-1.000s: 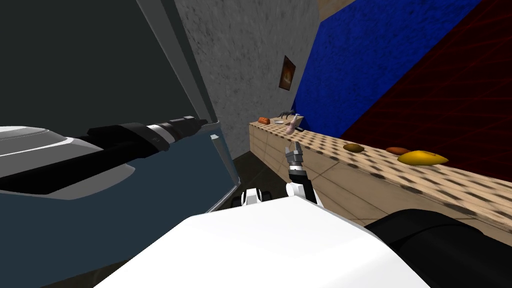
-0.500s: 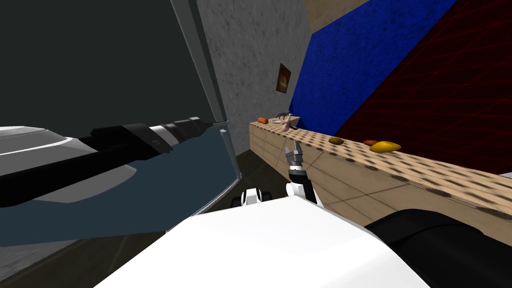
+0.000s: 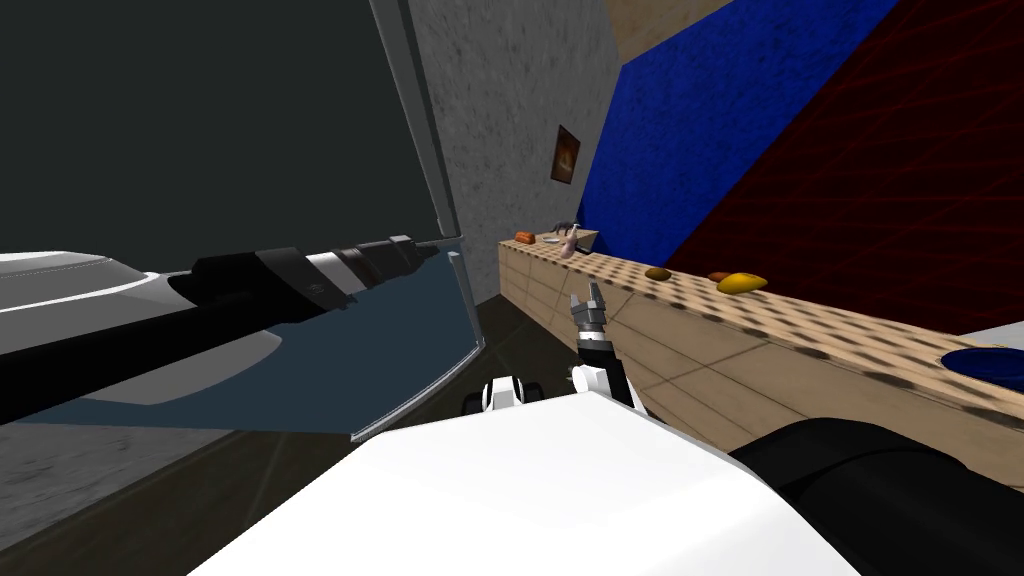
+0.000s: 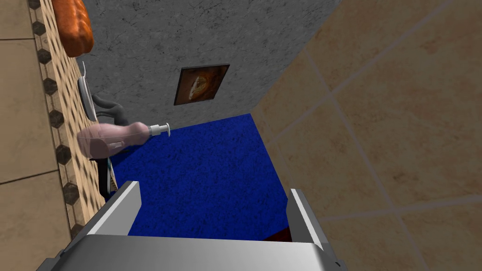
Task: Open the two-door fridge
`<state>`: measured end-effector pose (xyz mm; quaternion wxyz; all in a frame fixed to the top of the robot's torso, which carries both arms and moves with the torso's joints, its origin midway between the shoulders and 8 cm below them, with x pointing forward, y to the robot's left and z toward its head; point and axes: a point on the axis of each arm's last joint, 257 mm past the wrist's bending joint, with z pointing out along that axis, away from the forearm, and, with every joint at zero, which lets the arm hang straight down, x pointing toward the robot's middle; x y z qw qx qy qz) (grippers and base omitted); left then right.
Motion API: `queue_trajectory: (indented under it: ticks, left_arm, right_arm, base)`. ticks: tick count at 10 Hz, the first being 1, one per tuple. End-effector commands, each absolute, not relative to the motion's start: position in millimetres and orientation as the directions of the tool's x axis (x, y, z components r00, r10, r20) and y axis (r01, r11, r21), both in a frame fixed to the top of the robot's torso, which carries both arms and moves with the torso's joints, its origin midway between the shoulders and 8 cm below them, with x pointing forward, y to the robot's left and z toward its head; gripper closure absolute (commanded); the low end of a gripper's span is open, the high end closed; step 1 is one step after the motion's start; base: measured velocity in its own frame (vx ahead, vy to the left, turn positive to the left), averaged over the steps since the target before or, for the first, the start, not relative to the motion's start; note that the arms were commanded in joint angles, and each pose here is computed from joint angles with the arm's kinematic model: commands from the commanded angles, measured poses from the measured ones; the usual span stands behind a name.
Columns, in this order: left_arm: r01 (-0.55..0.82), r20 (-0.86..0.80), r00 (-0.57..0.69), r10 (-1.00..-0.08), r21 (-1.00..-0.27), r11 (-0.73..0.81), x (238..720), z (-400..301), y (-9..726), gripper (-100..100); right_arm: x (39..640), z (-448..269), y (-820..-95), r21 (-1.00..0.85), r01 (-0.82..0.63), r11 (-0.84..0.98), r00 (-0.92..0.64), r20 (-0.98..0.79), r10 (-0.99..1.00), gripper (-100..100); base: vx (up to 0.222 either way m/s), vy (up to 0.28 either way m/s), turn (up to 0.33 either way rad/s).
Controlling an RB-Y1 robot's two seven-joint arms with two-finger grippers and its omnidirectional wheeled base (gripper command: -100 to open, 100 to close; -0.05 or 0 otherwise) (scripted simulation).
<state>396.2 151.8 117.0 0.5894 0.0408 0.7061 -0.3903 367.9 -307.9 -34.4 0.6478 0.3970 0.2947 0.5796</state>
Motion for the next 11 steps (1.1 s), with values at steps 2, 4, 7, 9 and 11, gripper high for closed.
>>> queue_trajectory:
  ticks: [2, 4, 7, 9, 11]
  left_arm:
    - [0.522, -0.86, -0.304, -0.409, -0.51, 0.684, 402, 121, 155, -100]
    - [0.488, -0.852, -0.289, -0.436, -0.523, 0.699, 416, 125, 172, -100]
    - [0.461, -0.837, -0.304, -0.454, -0.546, 0.699, 420, 124, 175, -100]
    - [0.431, -0.826, -0.314, -0.468, -0.563, 0.705, 425, 123, 180, -100]
    - [0.402, -0.816, -0.323, -0.48, -0.577, 0.711, 430, 123, 184, -100]
  right_arm:
    - [368, -35, -308, 0.856, -0.517, 0.013, 0.155, 0.078, 0.985, 0]
    - [368, -35, -308, 0.856, -0.516, 0.013, 0.155, 0.078, 0.985, 0]
    - [368, -35, -308, 0.856, -0.516, 0.013, 0.155, 0.078, 0.985, 0]
    - [368, -35, -308, 0.856, -0.516, 0.013, 0.155, 0.078, 0.985, 0]
    - [368, -35, -308, 0.856, -0.516, 0.013, 0.155, 0.078, 0.985, 0]
  base:
    - [-0.078, -0.001, -0.002]
    - [0.072, -0.003, -0.009]
    - [0.201, 0.024, -0.017]
    - [0.255, 0.007, -0.02]
    - [0.228, 0.008, -0.023]
